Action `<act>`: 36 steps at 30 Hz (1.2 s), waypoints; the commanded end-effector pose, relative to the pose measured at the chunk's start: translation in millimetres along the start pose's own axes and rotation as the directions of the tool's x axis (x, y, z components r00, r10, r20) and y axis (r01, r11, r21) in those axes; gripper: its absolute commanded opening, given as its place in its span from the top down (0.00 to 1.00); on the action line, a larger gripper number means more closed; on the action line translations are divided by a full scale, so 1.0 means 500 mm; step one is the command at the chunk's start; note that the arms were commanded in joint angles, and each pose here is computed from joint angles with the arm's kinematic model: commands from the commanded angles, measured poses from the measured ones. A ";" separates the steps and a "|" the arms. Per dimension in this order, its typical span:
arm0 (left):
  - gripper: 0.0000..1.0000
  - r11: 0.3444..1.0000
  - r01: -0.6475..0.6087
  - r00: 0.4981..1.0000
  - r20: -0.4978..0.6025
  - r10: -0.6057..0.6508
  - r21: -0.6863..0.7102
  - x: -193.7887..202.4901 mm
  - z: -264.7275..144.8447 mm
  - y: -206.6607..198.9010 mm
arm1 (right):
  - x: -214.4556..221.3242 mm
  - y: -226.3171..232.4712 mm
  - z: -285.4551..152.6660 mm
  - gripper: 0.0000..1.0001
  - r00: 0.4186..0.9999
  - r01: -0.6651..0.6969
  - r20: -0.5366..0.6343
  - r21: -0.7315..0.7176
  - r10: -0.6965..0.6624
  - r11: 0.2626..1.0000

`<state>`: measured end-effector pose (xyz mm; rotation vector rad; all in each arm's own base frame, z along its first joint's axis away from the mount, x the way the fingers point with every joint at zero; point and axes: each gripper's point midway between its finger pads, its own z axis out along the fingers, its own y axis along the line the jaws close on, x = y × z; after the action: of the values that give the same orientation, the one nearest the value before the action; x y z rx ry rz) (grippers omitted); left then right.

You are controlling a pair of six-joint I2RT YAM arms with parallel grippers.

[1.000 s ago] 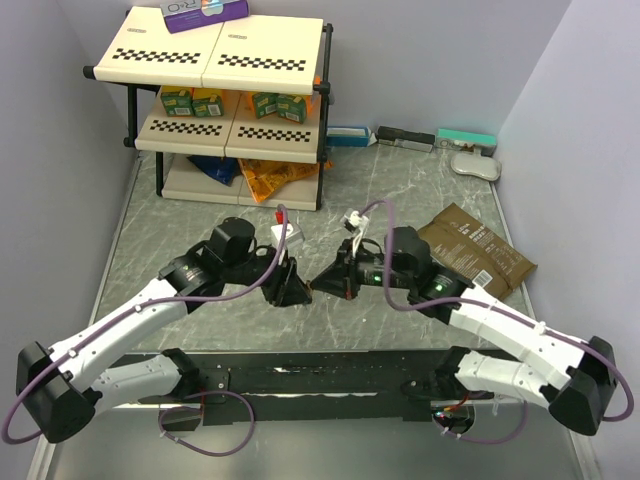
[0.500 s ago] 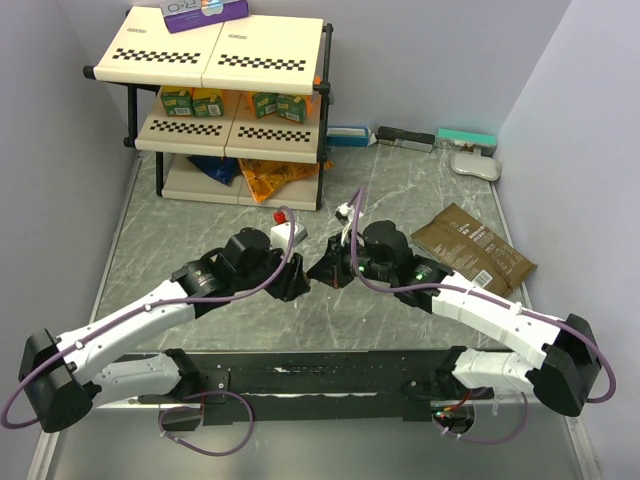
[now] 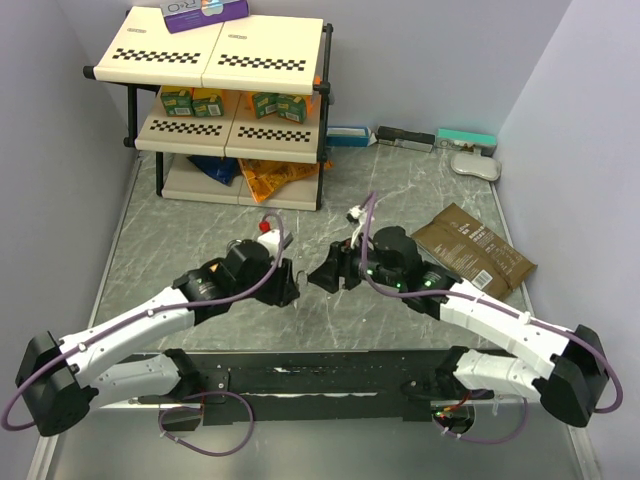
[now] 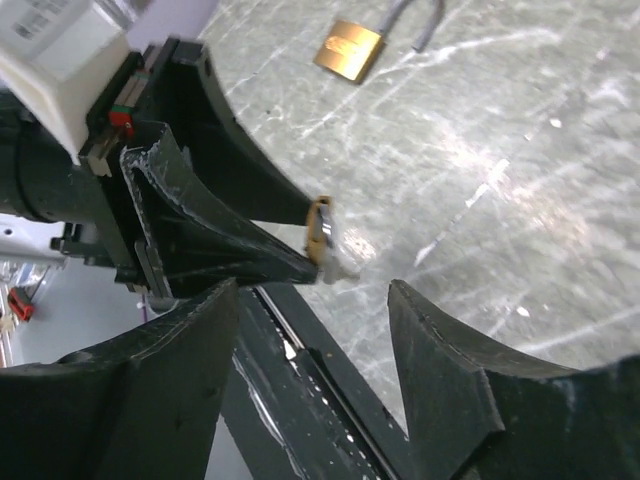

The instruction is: Unlock with the key

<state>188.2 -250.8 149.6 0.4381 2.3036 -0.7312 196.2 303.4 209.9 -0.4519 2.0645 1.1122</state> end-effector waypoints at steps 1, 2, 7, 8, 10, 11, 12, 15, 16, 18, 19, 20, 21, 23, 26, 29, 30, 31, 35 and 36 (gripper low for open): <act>0.99 0.990 0.136 0.990 -0.024 -0.137 -0.027 0.036 -0.011 0.011 | -0.016 -0.014 -0.023 0.31 0.997 -0.023 0.070 0.003 0.023 1.000; 0.99 0.987 0.154 0.987 -0.046 -0.156 -0.052 0.049 -0.009 0.019 | -0.008 -0.024 -0.025 0.31 0.997 -0.029 0.068 0.011 0.028 1.000; 0.99 0.966 0.235 0.960 -0.126 -0.248 -0.108 0.102 -0.007 0.043 | -0.009 -0.040 -0.047 0.30 0.992 -0.047 0.116 0.014 0.045 0.999; 0.99 0.961 0.245 0.955 -0.139 -0.262 -0.128 0.110 -0.003 0.053 | -0.003 -0.050 -0.048 0.30 0.992 -0.055 0.117 0.023 0.052 0.998; 0.99 0.949 0.269 0.945 -0.146 -0.293 -0.162 0.114 0.006 0.078 | -0.003 -0.052 -0.052 0.30 0.990 -0.063 0.127 0.015 0.061 0.998; 0.99 0.945 0.273 0.941 -0.153 -0.301 -0.179 0.119 0.014 0.089 | 0.001 -0.059 -0.053 0.30 0.990 -0.070 0.127 0.019 0.067 0.997; 0.99 0.940 0.279 0.940 -0.145 -0.309 -0.194 0.117 0.019 0.100 | 0.002 -0.058 -0.054 0.30 0.989 -0.072 0.128 0.014 0.070 0.997; 0.99 0.928 0.291 0.935 -0.136 -0.327 -0.234 0.115 0.038 0.137 | 0.006 -0.062 -0.060 0.30 0.989 -0.071 0.130 0.016 0.068 0.997; 0.99 0.923 0.298 0.934 -0.124 -0.334 -0.246 0.105 0.041 0.147 | 0.008 -0.065 -0.063 0.30 0.989 -0.072 0.131 0.021 0.068 0.997; 0.99 0.917 0.281 0.938 -0.121 -0.324 -0.282 0.101 0.050 0.165 | 0.009 -0.069 -0.068 0.30 0.988 -0.072 0.137 0.028 0.067 0.997; 0.99 0.916 0.278 0.941 -0.108 -0.320 -0.290 0.087 0.054 0.171 | 0.012 -0.072 -0.069 0.30 0.988 -0.074 0.137 0.032 0.069 0.997; 0.99 0.916 0.266 0.943 -0.118 -0.312 -0.301 0.087 0.061 0.179 | 0.015 -0.075 -0.070 0.30 0.988 -0.075 0.136 0.036 0.070 0.997; 0.99 0.916 0.264 0.945 -0.109 -0.309 -0.303 0.077 0.066 0.183 | 0.014 -0.074 -0.072 0.30 0.988 -0.076 0.140 0.033 0.071 0.997; 0.99 0.908 0.261 0.942 -0.118 -0.314 -0.328 0.076 0.078 0.202 | 0.017 -0.076 -0.074 0.30 0.987 -0.081 0.140 0.032 0.076 0.996; 0.99 0.900 0.258 0.941 -0.121 -0.316 -0.350 0.072 0.098 0.221 | 0.021 -0.078 -0.076 0.30 0.987 -0.085 0.139 0.032 0.080 0.996; 0.99 0.879 0.241 0.940 -0.127 -0.317 -0.411 0.072 0.113 0.253 | 0.022 -0.079 -0.079 0.30 0.987 -0.087 0.141 0.032 0.082 0.996; 0.99 0.869 0.230 0.944 -0.116 -0.309 -0.438 0.060 0.115 0.263 | 0.023 -0.078 -0.080 0.30 0.987 -0.087 0.141 0.032 0.082 0.996; 0.99 0.860 0.220 0.941 -0.133 -0.312 -0.461 0.067 0.121 0.273 | 0.024 -0.081 -0.081 0.30 0.986 -0.089 0.143 0.036 0.083 0.995; 0.99 0.849 0.196 0.946 -0.133 -0.295 -0.491 0.052 0.141 0.289 | 0.026 -0.081 -0.082 0.30 0.986 -0.095 0.138 0.035 0.089 0.995; 0.99 0.845 0.189 0.949 -0.126 -0.287 -0.500 0.039 0.145 0.292 | 0.027 -0.082 -0.082 0.30 0.986 -0.096 0.138 0.037 0.090 0.995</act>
<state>250.2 -177.0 23.8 -0.0277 2.7275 -0.2689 192.7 247.5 181.7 -0.2694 2.0377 1.0956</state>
